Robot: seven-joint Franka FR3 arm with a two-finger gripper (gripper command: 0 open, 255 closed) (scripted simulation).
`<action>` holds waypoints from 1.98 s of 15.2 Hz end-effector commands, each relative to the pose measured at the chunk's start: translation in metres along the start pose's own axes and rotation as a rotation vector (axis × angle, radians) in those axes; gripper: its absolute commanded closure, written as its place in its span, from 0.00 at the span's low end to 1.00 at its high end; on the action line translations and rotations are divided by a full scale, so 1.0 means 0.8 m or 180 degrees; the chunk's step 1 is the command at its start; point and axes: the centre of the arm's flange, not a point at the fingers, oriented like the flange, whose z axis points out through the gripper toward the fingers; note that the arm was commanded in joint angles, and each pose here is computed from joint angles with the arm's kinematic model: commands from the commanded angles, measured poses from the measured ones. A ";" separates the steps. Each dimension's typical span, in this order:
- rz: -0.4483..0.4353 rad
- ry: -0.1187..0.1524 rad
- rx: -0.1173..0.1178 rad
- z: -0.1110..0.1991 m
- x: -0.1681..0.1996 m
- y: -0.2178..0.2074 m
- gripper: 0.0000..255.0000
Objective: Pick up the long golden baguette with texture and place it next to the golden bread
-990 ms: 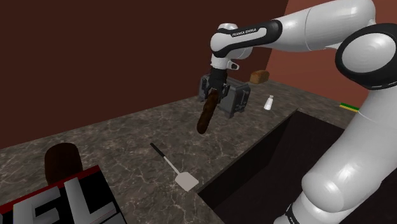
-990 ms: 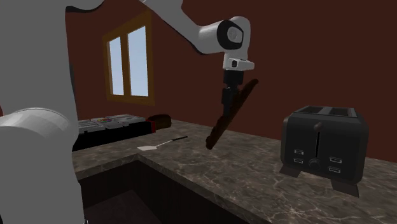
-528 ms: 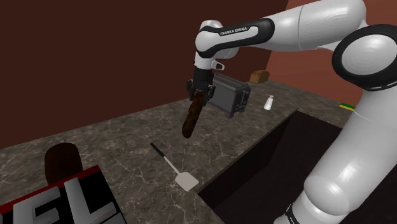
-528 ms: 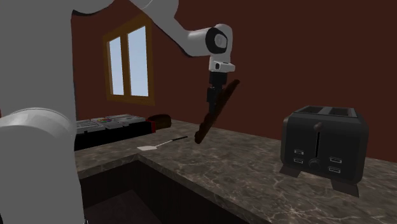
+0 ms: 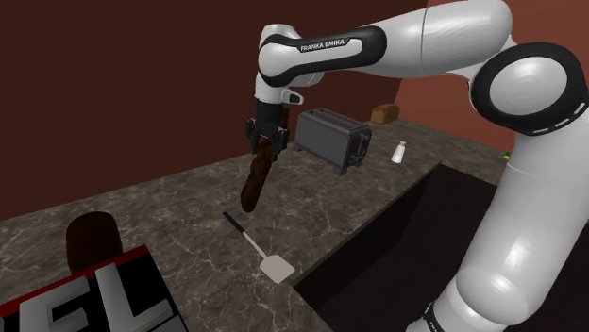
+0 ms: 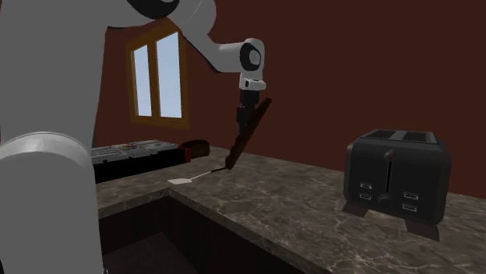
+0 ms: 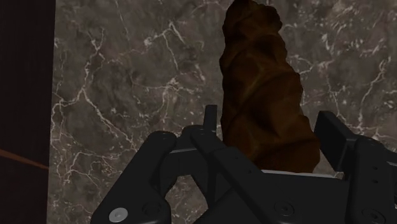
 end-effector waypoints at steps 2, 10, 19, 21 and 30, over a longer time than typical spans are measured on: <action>0.0005 0.0000 0.0004 0.003 -0.045 -0.023 1.00; 0.0005 0.0000 0.0004 0.013 -0.162 -0.083 1.00; 0.0005 0.0000 0.0004 0.056 -0.209 -0.109 1.00; 0.0005 0.0000 0.0004 0.069 -0.208 -0.109 1.00; 0.0005 0.0000 0.0004 0.128 -0.202 -0.110 1.00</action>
